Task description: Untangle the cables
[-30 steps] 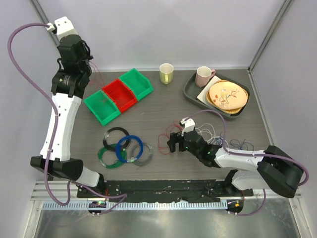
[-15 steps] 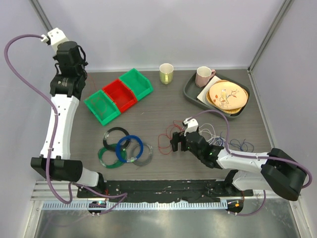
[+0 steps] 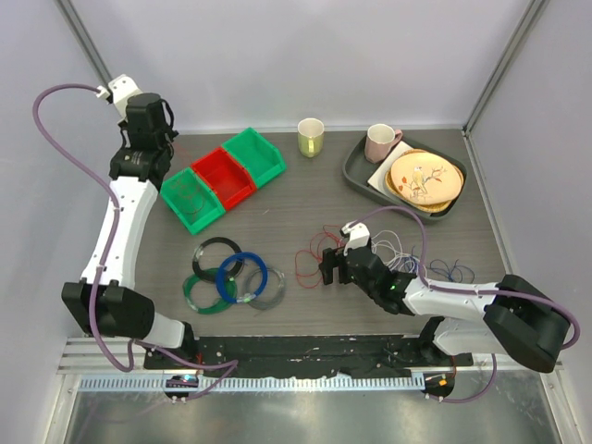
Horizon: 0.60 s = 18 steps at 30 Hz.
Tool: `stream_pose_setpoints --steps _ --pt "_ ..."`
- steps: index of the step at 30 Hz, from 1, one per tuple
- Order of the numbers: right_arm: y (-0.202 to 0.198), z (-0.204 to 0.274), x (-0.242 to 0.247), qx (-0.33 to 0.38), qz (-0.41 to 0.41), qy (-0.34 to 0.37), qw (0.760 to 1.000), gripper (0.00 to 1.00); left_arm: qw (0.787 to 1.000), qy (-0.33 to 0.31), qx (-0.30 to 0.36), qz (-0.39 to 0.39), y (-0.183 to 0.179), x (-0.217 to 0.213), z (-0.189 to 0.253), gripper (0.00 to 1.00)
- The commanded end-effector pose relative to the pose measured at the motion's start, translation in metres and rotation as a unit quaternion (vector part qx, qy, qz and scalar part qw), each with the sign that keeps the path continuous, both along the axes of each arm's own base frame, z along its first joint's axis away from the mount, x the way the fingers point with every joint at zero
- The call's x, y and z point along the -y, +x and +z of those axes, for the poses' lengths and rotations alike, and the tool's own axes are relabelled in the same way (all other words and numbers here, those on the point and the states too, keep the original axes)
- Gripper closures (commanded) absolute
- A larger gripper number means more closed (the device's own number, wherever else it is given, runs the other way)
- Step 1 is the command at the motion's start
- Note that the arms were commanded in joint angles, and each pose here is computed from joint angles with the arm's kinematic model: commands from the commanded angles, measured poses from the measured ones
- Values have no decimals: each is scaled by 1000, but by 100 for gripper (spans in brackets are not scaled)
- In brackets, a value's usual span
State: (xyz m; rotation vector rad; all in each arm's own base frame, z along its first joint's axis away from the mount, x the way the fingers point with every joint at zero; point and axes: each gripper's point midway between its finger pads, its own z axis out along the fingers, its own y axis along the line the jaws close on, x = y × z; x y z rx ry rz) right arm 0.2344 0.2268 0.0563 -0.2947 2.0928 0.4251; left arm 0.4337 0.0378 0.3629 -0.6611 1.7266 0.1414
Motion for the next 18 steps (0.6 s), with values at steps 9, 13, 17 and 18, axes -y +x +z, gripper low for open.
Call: stream_pose_setpoints --steps 9,13,17,18 --pt "8 3 -1 16 -15 9 1000 9 991 -98 -66 63 -6 -36 -100 100" --pt "9 -2 -1 12 -16 2 1000 9 987 -123 -91 49 -7 -33 -137 100" --pt "10 -3 -4 9 -13 -1 1000 9 984 -144 -104 6 8 -18 -152 100" --pt "10 -4 -4 7 -13 -2 1000 9 983 -148 -112 1 10 -16 -158 100"
